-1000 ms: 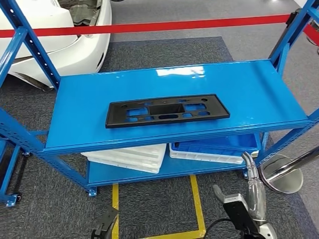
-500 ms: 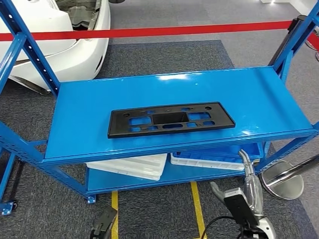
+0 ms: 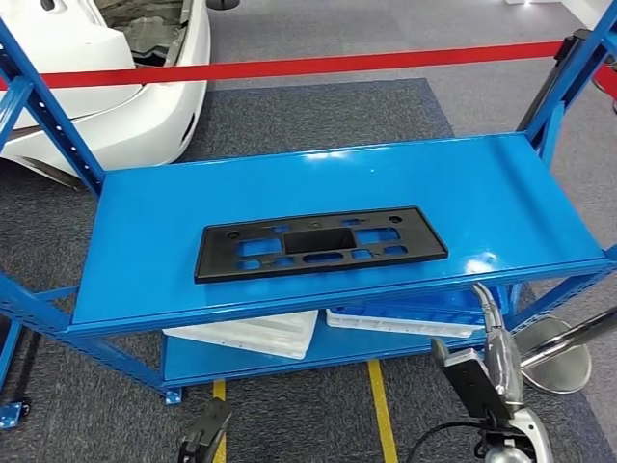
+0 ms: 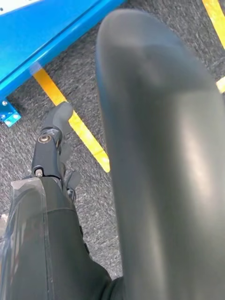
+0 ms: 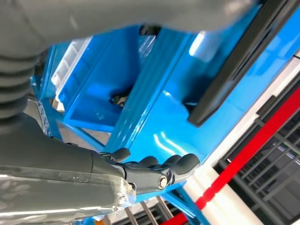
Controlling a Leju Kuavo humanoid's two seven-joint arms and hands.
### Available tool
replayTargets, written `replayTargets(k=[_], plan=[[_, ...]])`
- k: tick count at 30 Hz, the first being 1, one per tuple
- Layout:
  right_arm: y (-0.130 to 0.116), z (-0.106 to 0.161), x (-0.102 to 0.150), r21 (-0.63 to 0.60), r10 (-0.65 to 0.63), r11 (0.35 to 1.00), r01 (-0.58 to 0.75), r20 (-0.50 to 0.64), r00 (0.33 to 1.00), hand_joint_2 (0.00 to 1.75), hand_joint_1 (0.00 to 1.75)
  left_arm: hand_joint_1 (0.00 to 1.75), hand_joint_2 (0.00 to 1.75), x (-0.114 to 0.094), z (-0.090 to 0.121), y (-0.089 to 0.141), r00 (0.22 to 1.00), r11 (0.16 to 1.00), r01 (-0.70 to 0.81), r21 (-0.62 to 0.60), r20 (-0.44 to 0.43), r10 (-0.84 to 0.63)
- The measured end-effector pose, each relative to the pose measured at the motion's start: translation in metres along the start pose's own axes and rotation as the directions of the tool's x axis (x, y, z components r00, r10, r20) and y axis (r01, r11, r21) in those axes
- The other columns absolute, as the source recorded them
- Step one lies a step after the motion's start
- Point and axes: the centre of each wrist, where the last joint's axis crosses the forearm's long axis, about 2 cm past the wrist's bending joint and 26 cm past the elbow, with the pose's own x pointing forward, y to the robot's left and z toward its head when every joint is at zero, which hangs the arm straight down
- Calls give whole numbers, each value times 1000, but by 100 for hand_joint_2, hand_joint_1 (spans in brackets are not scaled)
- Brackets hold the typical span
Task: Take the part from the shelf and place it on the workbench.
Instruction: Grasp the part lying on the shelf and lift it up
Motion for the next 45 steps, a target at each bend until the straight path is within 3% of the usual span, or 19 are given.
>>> replayTargets(k=[45], plan=[[-1,-3,-3,41,77,996,-77,8,997,0,0,0,0,1,-1,1,1000,1000,25,2,-17,-24]])
